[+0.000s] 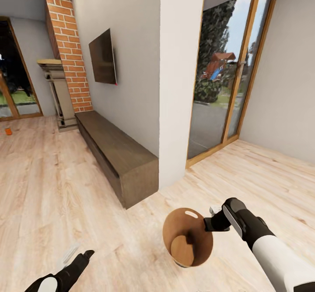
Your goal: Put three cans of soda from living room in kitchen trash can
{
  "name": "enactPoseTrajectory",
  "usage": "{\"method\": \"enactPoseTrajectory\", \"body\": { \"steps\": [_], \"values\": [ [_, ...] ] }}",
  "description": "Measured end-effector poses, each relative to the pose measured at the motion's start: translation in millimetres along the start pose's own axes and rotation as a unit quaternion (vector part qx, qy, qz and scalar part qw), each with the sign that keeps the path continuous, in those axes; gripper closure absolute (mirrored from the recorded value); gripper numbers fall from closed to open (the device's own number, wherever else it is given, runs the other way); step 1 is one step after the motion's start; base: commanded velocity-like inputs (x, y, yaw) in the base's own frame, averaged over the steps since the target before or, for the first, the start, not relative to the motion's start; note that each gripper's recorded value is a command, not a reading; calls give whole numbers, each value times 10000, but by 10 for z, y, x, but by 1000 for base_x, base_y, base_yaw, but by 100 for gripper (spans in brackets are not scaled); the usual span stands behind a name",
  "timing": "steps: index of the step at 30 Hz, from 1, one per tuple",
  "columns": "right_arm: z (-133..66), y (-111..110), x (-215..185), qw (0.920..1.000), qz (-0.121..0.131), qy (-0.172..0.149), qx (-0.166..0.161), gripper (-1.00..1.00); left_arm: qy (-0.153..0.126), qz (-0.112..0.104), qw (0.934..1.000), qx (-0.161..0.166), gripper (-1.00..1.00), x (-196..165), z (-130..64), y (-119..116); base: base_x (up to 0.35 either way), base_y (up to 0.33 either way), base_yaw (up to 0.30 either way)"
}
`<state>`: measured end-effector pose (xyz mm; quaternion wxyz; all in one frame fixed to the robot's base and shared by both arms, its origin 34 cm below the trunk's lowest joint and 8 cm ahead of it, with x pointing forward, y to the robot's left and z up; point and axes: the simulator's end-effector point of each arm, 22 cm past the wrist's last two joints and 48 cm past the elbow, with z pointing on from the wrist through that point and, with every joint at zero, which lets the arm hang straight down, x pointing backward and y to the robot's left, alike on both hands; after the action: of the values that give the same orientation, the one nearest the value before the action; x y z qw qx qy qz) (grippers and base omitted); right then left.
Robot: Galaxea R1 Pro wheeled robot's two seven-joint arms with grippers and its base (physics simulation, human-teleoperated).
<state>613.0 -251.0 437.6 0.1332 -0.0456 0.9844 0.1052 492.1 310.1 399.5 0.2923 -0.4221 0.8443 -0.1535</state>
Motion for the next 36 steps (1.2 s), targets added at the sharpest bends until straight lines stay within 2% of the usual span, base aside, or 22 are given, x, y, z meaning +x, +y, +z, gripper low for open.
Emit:
{"method": "enactPoseTrajectory", "body": {
  "steps": [2,7,11,18,31,36],
  "values": [
    [0,29,-1,10000,34,-2,-66,100,0,0,10000,0,-100,0,0,0,-136,279,285],
    [2,-21,5,10000,-26,8,47,100,8,-1,10000,-6,-100,6,3,6,-84,294,292],
    [1,16,2,10000,18,2,-37,100,11,2,10000,-15,-100,9,5,11,-14,313,295],
    [4,5,3,10000,-6,6,1,100,14,6,10000,-24,-100,13,7,17,11,317,295],
    [3,9,3,10000,-18,7,0,100,-2,-6,10000,-66,-100,19,22,51,154,317,295],
    [28,39,36,9999,-149,68,44,100,-20,-21,10000,-86,-100,19,32,72,222,307,295]
  ]
}}
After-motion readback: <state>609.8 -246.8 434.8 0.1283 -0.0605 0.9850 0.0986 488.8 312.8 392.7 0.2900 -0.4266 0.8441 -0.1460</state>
